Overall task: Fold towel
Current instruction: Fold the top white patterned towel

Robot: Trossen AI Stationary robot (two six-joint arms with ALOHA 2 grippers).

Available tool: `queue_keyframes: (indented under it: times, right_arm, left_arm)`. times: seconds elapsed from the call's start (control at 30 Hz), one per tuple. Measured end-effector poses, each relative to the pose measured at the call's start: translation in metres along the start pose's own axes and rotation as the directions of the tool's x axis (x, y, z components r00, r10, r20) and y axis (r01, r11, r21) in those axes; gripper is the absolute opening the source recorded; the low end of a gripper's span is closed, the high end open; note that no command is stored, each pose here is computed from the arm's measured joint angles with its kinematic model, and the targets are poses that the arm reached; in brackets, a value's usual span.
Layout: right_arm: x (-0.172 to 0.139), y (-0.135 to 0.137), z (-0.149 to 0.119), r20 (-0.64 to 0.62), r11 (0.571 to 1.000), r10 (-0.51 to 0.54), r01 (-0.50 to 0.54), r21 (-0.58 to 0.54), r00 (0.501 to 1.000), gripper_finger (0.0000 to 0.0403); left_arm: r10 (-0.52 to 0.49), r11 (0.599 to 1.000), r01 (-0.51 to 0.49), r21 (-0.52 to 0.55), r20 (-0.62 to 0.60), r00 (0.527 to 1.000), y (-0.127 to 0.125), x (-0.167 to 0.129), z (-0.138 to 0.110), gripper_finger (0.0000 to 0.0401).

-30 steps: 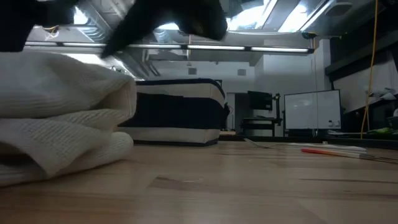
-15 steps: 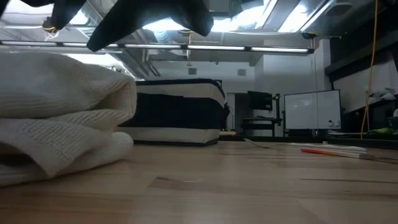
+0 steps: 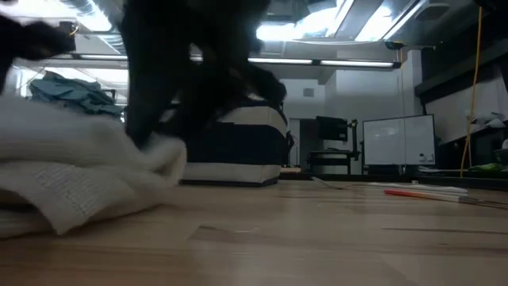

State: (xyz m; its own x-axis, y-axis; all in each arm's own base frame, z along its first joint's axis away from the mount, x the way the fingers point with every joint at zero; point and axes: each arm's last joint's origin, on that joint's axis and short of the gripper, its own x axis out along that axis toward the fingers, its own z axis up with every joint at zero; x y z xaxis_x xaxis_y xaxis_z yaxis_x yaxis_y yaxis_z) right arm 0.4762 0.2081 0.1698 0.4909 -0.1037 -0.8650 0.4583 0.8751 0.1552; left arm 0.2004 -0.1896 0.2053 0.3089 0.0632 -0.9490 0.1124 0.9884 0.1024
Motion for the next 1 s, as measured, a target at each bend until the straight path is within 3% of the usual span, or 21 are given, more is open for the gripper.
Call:
queue_keyframes:
  times: [0.1, 0.27, 0.5, 0.63, 0.87, 1.0]
  right_arm:
    - [0.008, -0.003, -0.006, -0.014, 1.000, -0.010, 0.010, -0.004, 1.000, 0.0127]
    - [0.021, -0.005, -0.013, -0.007, 1.000, 0.004, -0.004, 0.001, 1.000, 0.0127]
    - [0.027, -0.007, -0.019, -0.027, 1.000, 0.018, -0.017, 0.012, 0.999, 0.0127]
    - [0.024, -0.006, -0.018, -0.029, 1.000, 0.027, -0.027, 0.012, 0.999, 0.0127]
    - [0.003, 0.007, 0.000, 0.013, 0.996, 0.089, -0.089, 0.000, 0.996, 0.0127]
    - [-0.017, 0.015, 0.016, 0.071, 0.991, 0.131, -0.128, -0.039, 0.989, 0.0127]
  left_arm:
    - [0.030, 0.999, -0.029, -0.015, 0.019, 0.999, 0.005, 0.015, -0.005, 0.0123]
    - [-0.003, 0.998, 0.008, -0.063, 0.087, 0.996, 0.011, 0.040, -0.011, 0.0123]
    - [0.017, 0.998, -0.013, -0.064, 0.055, 0.998, 0.016, 0.044, -0.017, 0.0123]
    - [0.003, 0.999, 0.000, -0.043, 0.058, 0.998, 0.013, 0.033, -0.010, 0.0123]
    - [-0.047, 0.999, 0.048, -0.004, 0.115, 0.992, 0.011, -0.017, 0.008, 0.0123]
    - [-0.140, 0.990, 0.141, 0.001, 0.144, 0.980, 0.010, -0.046, 0.012, 0.0123]
